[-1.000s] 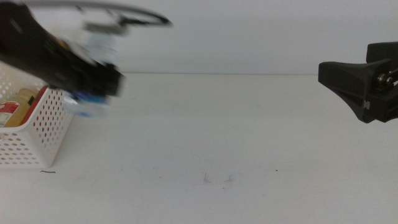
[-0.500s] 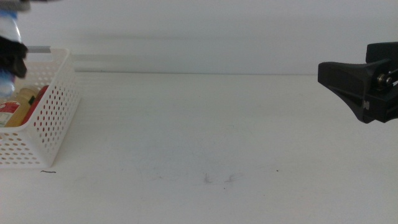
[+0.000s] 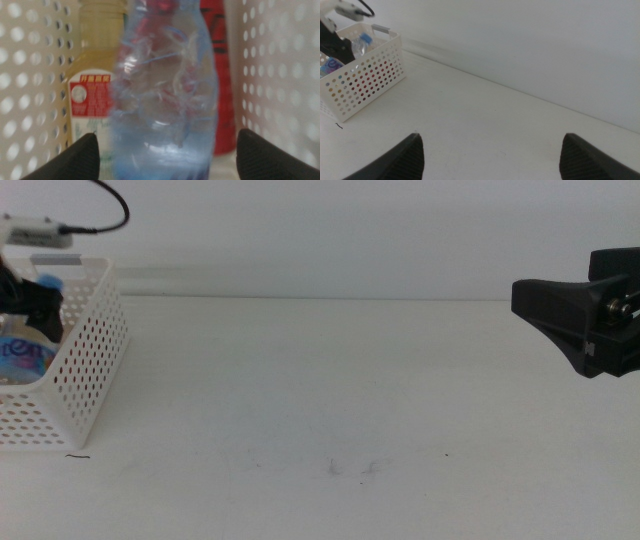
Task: Use arms to grab the bottles and put them into the dustbin to the left of the table.
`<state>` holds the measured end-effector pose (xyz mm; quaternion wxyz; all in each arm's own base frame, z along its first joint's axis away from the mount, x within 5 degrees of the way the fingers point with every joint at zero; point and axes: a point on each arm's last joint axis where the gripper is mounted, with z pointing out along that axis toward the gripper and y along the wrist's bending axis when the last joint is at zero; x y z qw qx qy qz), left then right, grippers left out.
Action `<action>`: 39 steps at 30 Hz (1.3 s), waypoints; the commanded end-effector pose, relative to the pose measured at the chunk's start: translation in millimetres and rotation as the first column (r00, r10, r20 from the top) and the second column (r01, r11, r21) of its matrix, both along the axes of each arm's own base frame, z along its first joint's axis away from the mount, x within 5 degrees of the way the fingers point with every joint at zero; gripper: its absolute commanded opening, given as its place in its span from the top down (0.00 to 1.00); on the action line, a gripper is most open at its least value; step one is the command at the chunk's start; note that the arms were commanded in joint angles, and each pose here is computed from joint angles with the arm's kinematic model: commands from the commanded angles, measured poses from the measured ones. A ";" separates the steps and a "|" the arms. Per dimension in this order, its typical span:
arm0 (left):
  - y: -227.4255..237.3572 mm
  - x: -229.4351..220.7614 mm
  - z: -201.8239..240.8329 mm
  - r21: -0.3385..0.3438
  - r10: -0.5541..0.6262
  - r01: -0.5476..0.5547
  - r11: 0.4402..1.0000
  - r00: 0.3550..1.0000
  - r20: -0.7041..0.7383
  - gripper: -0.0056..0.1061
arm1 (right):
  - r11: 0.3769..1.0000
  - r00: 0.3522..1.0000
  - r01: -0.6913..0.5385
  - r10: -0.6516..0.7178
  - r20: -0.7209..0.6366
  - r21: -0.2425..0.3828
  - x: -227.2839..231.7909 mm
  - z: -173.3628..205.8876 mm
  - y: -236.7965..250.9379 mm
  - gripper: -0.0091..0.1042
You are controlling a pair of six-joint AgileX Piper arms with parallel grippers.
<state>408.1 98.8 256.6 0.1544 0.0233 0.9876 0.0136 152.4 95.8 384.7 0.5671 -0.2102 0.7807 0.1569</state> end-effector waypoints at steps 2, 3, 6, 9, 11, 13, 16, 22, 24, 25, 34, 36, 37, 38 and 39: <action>-12.3 -15.6 38.1 -0.028 0.022 -0.021 0.999 0.999 0.038 0.11 | 1.000 1.000 -0.003 0.003 0.010 0.000 -0.8 0.7 -0.1 0.20; -19.1 -21.5 49.2 -0.033 0.023 -0.021 0.999 0.999 0.046 0.11 | 1.000 1.000 -0.003 0.003 0.010 0.000 -0.8 0.7 -0.1 0.20; -48.2 -39.6 82.7 -0.034 -0.012 0.016 0.999 0.994 0.109 0.11 | 1.000 1.000 -0.003 0.003 0.010 0.000 -0.8 0.7 -0.1 0.20; -83.9 -66.1 112.1 -0.018 -0.084 0.091 0.996 0.967 0.239 0.11 | 1.000 1.000 -0.003 0.003 0.010 0.000 -0.8 0.7 -0.1 0.20; -106.6 -89.4 129.2 -0.009 -0.129 0.141 0.990 0.930 0.345 0.11 | 1.000 1.000 -0.003 0.003 0.010 0.000 -0.8 0.7 -0.1 0.20; -125.6 -120.8 146.1 0.001 -0.160 0.181 0.983 0.865 0.476 0.11 | 1.000 1.000 -0.003 0.003 0.010 0.000 -0.8 0.7 -0.1 0.20; -139.2 -173.1 163.9 0.014 -0.179 0.225 0.974 0.734 0.655 0.11 | 1.000 1.000 -0.003 0.003 0.010 0.000 -0.8 0.7 -0.1 0.20; -130.0 -235.7 158.8 0.048 -0.154 0.211 0.976 0.522 0.839 0.11 | 1.000 1.000 -0.003 0.003 0.010 0.000 -0.8 0.7 -0.1 0.20; -126.7 -249.2 157.9 0.068 -0.164 0.204 0.976 0.497 0.852 0.11 | 1.000 1.000 -0.003 0.003 0.010 0.000 -0.8 0.7 -0.1 0.20; -125.4 -254.1 157.3 0.078 -0.170 0.202 0.976 0.494 0.853 0.11 | 1.000 1.000 -0.003 0.003 0.010 0.000 -0.8 0.7 -0.1 0.20; -121.0 -278.5 164.2 0.078 -0.161 0.197 0.977 0.450 0.879 0.11 | 1.000 1.000 -0.003 0.003 0.010 0.000 -0.8 0.7 -0.1 0.20; -121.0 -278.4 165.1 0.078 -0.160 0.197 0.977 0.442 0.883 0.11 | 1.000 1.000 -0.003 0.003 0.008 0.002 -0.8 0.7 -0.1 0.20; -121.0 -278.3 165.7 0.079 -0.159 0.196 0.977 0.435 0.886 0.11 | 1.000 1.000 -0.003 0.003 0.008 0.002 -0.8 0.7 -0.1 0.20; -121.1 -278.3 166.1 0.079 -0.158 0.196 0.977 0.431 0.888 0.11 | 1.000 1.000 -0.003 0.003 0.008 0.002 -0.8 0.7 -0.1 0.20; -121.1 -278.3 166.1 0.079 -0.158 0.196 0.977 0.431 0.888 0.11 | 1.000 1.000 -0.003 0.003 0.008 0.002 -0.8 0.7 -0.1 0.20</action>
